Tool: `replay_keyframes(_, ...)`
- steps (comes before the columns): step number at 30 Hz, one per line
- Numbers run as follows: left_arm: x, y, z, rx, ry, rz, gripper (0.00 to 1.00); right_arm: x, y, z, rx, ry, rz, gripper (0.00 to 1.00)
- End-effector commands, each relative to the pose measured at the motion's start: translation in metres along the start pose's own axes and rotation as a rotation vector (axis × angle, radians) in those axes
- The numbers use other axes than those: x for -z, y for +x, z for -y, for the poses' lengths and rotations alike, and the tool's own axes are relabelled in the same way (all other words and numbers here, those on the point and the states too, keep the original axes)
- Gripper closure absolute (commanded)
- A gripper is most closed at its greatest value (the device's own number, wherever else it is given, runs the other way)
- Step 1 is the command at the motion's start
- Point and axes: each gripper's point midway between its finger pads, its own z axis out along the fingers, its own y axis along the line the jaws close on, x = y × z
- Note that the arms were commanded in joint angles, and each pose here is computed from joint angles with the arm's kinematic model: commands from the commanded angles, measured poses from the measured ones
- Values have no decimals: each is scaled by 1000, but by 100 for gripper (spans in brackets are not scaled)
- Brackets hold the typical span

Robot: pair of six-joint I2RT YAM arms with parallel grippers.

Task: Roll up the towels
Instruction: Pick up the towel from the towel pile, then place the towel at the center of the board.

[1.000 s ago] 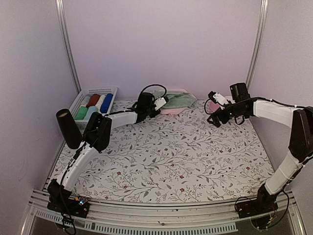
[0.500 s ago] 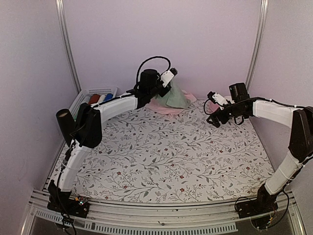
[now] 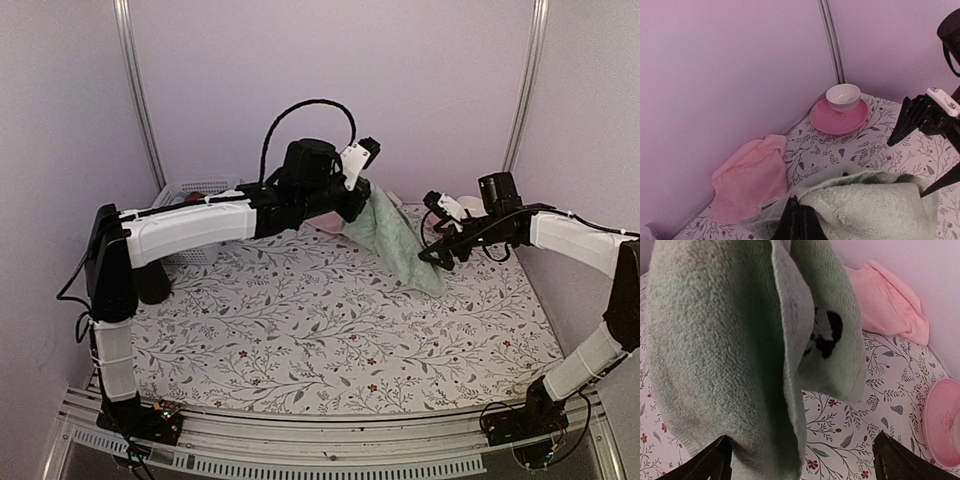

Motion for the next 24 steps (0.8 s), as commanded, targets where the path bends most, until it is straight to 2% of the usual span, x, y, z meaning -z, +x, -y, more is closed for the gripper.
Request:
replay_keyframes(1,16,49,9,220,33,-127,100,26,-20,-50,137,-183,138,1)
replay_keyframes(7,38,101,27,325,48,-238,100,48,-41,-84,242,-253,241,1)
replay_keyframes(15,62,147,46,432,60,-297,100,-15,-13,-122,291,-302,62,1)
replay_keyframes(16,64,151,49,436,69,-308,96,-19,-12,-127,295,-310,52,1)
replay_keyframes(19,74,159,54,444,98,-328,68,-39,-7,-130,296,-281,-2,1)
replay_keyframes(24,101,173,41,446,38,-334,36,-61,12,-112,230,-216,-121,1)
